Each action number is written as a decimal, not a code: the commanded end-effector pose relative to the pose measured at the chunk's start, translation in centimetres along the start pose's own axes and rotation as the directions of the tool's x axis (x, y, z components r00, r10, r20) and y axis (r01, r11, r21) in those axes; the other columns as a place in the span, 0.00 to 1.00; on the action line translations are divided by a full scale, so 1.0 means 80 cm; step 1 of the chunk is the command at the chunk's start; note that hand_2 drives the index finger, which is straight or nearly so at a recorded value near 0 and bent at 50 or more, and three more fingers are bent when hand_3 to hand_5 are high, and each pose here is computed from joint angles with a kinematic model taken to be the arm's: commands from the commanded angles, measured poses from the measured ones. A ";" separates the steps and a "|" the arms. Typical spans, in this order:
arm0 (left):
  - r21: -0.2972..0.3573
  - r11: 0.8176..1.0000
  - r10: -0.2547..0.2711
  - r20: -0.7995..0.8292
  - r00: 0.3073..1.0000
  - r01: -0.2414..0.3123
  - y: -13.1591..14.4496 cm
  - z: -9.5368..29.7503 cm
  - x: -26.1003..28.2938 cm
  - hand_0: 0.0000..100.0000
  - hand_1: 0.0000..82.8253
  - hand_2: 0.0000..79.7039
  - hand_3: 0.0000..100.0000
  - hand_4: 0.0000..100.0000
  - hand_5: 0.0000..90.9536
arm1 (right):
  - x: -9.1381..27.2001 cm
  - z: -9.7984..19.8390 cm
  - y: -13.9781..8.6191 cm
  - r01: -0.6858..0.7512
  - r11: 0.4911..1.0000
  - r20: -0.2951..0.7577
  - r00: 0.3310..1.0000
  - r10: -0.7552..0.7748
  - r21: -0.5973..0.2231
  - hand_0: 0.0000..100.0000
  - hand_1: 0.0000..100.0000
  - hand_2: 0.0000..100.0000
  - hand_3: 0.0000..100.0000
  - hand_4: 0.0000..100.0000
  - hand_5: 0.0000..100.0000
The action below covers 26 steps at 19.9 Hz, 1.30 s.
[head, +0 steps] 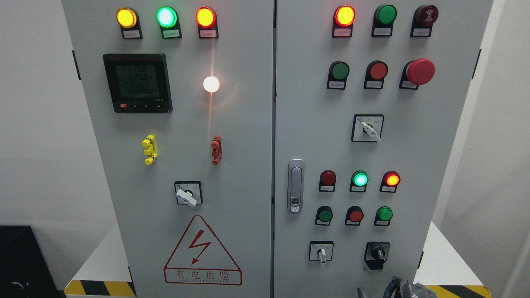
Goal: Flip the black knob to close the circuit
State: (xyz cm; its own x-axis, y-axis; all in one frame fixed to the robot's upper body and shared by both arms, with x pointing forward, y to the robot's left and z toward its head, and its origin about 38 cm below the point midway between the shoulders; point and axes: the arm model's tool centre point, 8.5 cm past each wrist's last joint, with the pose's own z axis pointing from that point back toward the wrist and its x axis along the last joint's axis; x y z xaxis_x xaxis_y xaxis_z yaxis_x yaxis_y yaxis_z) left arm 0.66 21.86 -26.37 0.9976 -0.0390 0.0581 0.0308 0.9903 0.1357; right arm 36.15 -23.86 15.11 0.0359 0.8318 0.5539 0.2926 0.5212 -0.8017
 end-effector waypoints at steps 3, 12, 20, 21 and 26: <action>-0.004 1.000 0.003 0.005 1.000 -0.003 -0.002 0.000 -0.006 0.12 0.67 0.00 0.00 0.00 0.00 | 0.029 0.037 -0.026 0.398 0.917 0.072 0.915 -0.396 -0.011 0.00 0.11 0.40 0.59 0.59 0.57; -0.004 1.000 0.003 0.006 1.000 -0.003 -0.002 0.000 -0.005 0.12 0.67 0.00 0.00 0.00 0.00 | 0.026 0.065 -0.027 0.776 0.627 0.041 0.626 -0.779 0.059 0.00 0.07 0.20 0.34 0.30 0.19; -0.004 1.000 0.003 0.005 1.000 -0.003 -0.002 0.000 -0.006 0.12 0.67 0.00 0.00 0.00 0.00 | 0.020 0.086 -0.022 0.888 0.449 0.048 0.446 -0.894 0.099 0.00 0.04 0.13 0.28 0.25 0.10; -0.004 1.000 0.003 0.005 1.000 -0.003 -0.002 0.000 -0.006 0.12 0.67 0.00 0.00 0.00 0.00 | 0.021 0.090 -0.021 0.889 0.439 0.050 0.437 -0.898 0.129 0.00 0.04 0.12 0.25 0.22 0.08; -0.004 1.000 0.003 0.005 1.000 -0.003 -0.002 0.000 -0.006 0.12 0.67 0.00 0.00 0.00 0.00 | 0.019 0.104 -0.017 0.892 0.419 0.055 0.416 -0.908 0.169 0.00 0.00 0.02 0.10 0.01 0.00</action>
State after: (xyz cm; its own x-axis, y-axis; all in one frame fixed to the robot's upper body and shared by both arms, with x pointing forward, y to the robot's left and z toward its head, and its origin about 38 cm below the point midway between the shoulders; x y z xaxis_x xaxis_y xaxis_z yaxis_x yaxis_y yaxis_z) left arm 0.66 21.86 -26.37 0.9976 -0.0390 0.0580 0.0308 0.9903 0.1357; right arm 29.02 -21.82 15.22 -0.2969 -0.0509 0.9536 0.0261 0.9978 0.0614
